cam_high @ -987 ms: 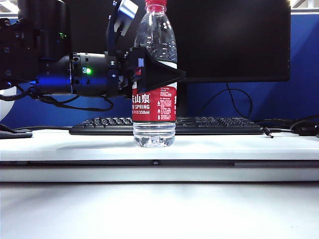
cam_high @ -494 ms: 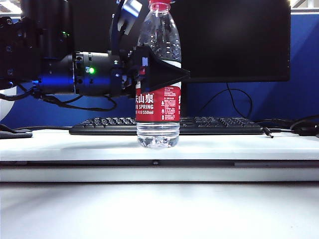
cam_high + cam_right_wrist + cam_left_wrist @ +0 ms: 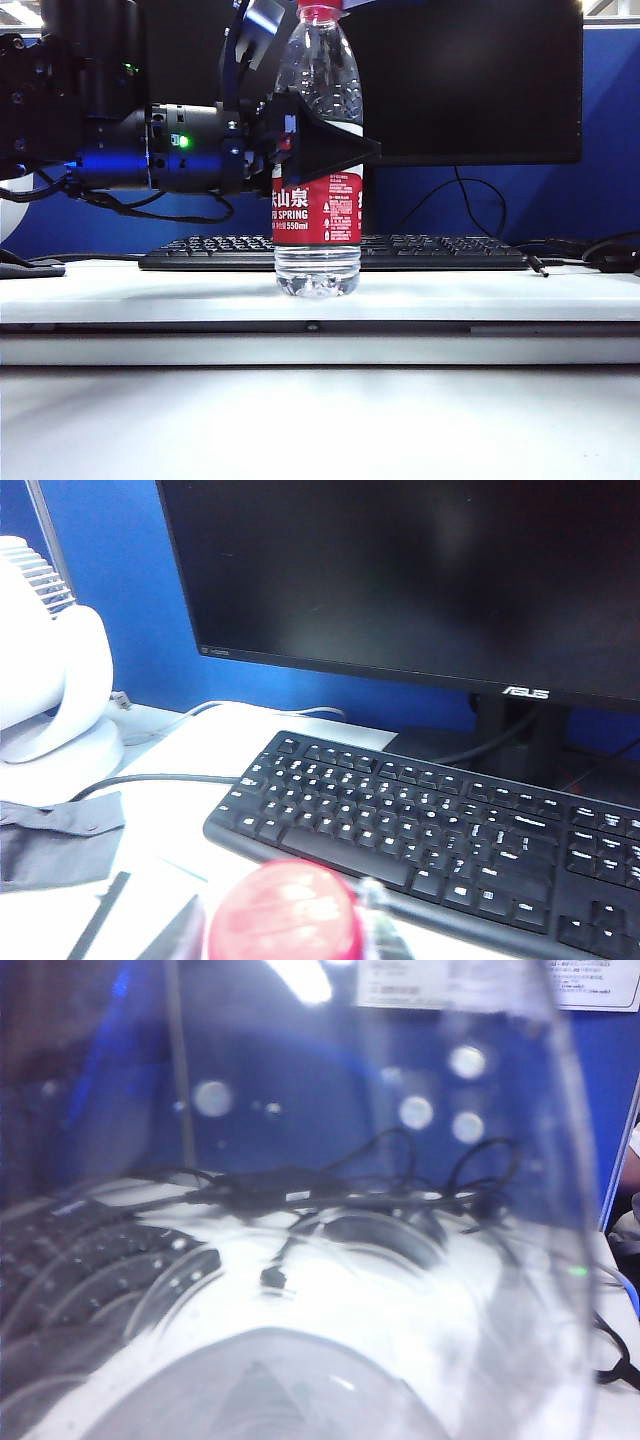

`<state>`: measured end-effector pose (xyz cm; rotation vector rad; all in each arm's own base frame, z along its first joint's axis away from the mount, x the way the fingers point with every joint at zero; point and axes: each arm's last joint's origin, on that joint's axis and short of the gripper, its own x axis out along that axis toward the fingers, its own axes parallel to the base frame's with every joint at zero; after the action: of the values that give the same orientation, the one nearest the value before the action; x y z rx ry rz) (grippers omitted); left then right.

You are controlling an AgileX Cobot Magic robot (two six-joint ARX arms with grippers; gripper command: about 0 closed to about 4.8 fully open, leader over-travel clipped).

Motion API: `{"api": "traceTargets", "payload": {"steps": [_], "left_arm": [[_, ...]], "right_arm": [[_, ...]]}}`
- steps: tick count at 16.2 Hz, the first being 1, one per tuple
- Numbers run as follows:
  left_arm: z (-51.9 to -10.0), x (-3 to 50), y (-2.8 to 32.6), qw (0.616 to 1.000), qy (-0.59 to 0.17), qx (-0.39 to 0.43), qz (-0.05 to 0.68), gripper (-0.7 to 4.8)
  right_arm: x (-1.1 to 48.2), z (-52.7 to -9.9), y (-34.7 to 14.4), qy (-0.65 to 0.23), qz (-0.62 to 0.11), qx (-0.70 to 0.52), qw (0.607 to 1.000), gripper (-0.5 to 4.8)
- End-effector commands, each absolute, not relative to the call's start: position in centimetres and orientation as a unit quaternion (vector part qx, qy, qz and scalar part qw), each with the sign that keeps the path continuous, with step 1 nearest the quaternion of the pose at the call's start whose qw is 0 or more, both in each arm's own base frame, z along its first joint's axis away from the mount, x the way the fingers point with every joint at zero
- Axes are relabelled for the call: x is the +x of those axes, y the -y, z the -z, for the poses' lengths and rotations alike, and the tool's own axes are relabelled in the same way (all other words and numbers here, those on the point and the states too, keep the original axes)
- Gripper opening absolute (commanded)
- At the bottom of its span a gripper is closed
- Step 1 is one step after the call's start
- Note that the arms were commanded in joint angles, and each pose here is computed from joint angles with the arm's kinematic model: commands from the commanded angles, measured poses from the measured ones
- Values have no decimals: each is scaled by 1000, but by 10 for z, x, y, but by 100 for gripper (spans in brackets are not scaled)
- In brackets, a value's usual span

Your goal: Unscrew the cap from the plastic bottle on the table.

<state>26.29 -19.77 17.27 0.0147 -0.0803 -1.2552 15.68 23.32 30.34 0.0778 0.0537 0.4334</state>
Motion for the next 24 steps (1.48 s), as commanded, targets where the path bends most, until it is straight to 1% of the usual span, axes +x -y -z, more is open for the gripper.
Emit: {"api": "traceTargets", "payload": {"steps": [1,2,3,5,6,7,10,13,15,16,20,24], "left_arm": [[-172,263,199,807,33,7,590,268],[-172,263,199,807,33,7,590,268],[-172,263,199,807,33,7,590,268],[-172,263,199,807,33,7,590,268],[-172,263,199,807,32,7,590,268],[-172,262,199,807,32,7,590,268],[-172,262,199,807,33,7,590,268],[-172,262,199,806,33,7,590,268],[-172,262,199,806,33,7,590,268],[-172,262,199,806,32,7,591,268],[-171,262,199,805,32,14,592,268],[-168,262,199,805,24,21,592,268]], "right_arm": [[156,-305,-234,-24,-225,42,973,165],[156,-305,-234,-24,-225,42,973,135],[156,-305,-234,-26,-225,41,973,116],[156,-304,-234,-30,-226,36,973,115],[156,-304,-234,-33,-237,34,970,93],[157,-305,-232,-34,-251,34,967,93],[159,-304,-229,-41,-257,27,965,93],[166,-305,-221,-52,-289,23,956,93],[172,-305,-215,-63,-330,21,942,93],[178,-303,-211,-75,-363,20,928,93],[180,-299,-207,-97,-383,2,919,93],[187,-291,-197,-134,-422,-25,896,93]]}}
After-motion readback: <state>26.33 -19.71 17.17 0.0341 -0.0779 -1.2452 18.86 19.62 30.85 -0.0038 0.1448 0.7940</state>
